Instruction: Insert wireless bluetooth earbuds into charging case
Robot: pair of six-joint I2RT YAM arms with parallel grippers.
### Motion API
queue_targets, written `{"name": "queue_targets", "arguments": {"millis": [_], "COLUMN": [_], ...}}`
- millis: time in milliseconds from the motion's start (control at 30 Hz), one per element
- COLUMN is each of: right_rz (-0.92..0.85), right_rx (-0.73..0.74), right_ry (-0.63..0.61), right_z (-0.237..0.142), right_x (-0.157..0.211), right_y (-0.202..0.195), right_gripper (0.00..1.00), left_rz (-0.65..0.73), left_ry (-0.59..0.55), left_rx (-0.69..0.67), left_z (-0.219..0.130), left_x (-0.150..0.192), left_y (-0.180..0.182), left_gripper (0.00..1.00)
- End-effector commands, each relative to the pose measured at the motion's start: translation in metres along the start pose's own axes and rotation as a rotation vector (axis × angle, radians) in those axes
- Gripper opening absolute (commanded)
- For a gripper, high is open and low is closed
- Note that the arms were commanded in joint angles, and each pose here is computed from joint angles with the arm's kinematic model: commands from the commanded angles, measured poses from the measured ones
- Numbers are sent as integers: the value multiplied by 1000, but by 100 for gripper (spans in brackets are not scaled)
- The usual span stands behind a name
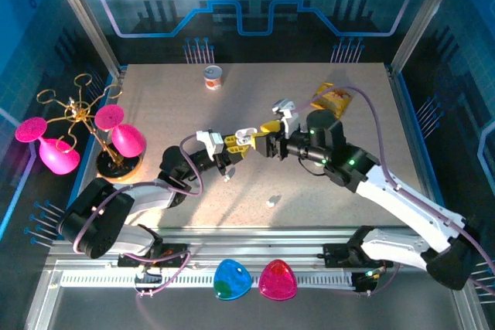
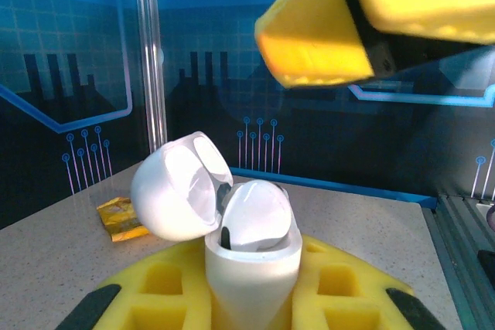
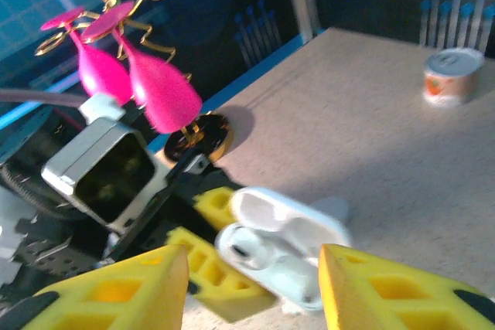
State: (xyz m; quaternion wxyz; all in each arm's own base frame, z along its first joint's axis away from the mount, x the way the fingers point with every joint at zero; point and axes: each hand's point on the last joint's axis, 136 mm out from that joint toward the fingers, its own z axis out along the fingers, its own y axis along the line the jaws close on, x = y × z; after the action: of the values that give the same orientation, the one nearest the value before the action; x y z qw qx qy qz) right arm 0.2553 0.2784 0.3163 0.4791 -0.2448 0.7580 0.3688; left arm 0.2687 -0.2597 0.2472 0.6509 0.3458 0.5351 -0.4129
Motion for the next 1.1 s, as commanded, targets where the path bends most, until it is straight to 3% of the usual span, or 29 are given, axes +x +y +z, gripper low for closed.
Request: {"name": "queue_targets", "arguments": {"millis": [0, 167, 333, 533, 833, 1067], "right_rz": [111, 271, 386, 481, 539, 537], "right_rx": [117, 330, 494, 589, 617, 541], "right_ry": [-117, -91, 37, 208, 404, 516], "right_z": [-13, -25, -20, 2, 48, 78], "right_x": [-14, 17, 58, 96, 140, 162], "right_y": [-41, -125, -197, -257, -306, -316], "right_gripper": [48, 53, 59, 65, 63, 63], "left_rz": [66, 73, 43, 29, 25, 19], "left_ry": [-32, -34, -36, -26, -9, -30], "left_rx": [36, 70, 140, 166, 165, 216], "left_z": [-4, -5, -5, -8, -11, -12], "left_x": [-7, -9, -13, -14, -14, -20], "left_y": [-7, -14, -25, -31, -34, -42], "left_gripper": [0, 0, 0, 1, 1, 1]}}
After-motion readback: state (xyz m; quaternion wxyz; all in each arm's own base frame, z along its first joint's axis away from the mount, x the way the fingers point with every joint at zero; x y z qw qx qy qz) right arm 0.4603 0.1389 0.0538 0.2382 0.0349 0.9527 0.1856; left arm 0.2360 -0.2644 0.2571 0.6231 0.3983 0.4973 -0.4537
